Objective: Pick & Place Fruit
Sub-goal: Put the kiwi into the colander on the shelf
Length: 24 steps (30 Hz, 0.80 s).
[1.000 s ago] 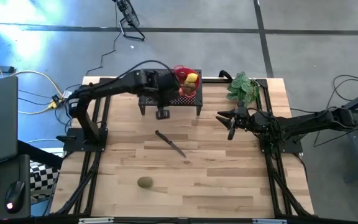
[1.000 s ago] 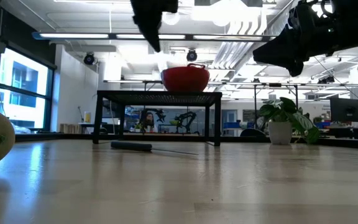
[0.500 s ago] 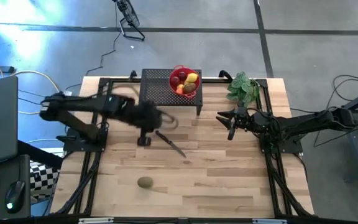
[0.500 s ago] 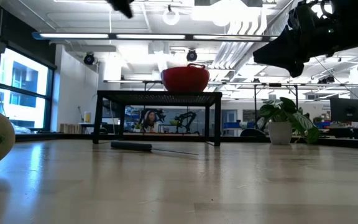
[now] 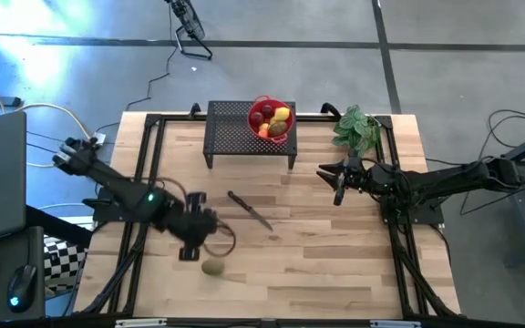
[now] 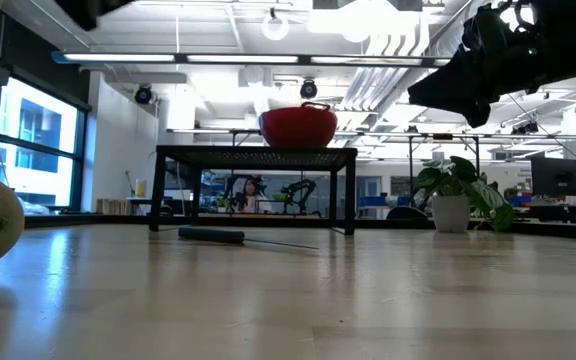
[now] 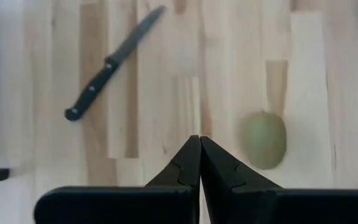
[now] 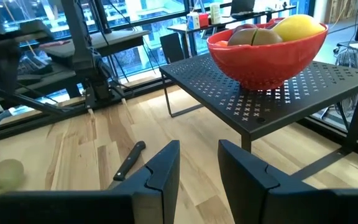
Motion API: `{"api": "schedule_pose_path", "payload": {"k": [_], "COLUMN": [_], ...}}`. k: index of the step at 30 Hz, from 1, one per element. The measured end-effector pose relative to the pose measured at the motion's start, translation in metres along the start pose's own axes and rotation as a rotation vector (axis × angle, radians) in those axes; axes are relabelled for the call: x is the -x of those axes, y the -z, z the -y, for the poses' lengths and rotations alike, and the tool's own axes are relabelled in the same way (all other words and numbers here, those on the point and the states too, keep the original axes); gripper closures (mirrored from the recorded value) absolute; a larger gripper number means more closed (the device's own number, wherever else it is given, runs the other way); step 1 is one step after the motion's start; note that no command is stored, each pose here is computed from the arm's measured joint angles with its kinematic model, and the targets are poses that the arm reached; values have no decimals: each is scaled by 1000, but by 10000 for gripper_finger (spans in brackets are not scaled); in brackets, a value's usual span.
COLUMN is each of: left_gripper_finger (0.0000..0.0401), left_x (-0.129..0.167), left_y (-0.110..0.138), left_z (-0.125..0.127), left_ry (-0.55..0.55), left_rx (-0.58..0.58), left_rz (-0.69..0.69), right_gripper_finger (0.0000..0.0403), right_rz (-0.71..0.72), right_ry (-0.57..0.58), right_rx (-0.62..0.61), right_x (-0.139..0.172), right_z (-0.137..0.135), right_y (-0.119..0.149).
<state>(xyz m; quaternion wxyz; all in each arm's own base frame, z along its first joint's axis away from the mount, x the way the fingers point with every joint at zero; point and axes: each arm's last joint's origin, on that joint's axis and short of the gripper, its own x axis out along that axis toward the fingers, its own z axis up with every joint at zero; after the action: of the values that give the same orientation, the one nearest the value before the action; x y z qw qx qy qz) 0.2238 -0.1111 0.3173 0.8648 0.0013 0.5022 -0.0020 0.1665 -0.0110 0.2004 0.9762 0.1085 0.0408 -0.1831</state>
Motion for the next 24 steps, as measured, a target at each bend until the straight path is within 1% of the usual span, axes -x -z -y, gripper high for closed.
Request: {"api": "schedule_pose_path", "payload": {"k": [3,7,9,13,18,21,24], "left_gripper_finger": [401,401,401,401,399,383,348], "left_x": [0,-3,-4,-3,-3,-3,-7], "left_y": [7,12,14,16,13,12,13], "left_z": [18,38,45,53,57,57,59], "left_ry": [-7,33,51,78,140,152,175], "left_rx": [-16,25,44,88,98,92,87], "left_rz": [7,8,11,17,23,19,-13], "right_gripper_finger": [300,300,300,300,300,300,300], "right_rz": [0,1,6,16,17,4,-4], "right_ry": [0,2,21,55,63,68,72], "right_rx": [0,-14,-32,-70,-134,-148,-144], "right_x": [0,0,0,0,0,0,0], "right_z": [0,0,1,2,2,2,3], "right_y": [0,0,0,0,0,1,2]}}
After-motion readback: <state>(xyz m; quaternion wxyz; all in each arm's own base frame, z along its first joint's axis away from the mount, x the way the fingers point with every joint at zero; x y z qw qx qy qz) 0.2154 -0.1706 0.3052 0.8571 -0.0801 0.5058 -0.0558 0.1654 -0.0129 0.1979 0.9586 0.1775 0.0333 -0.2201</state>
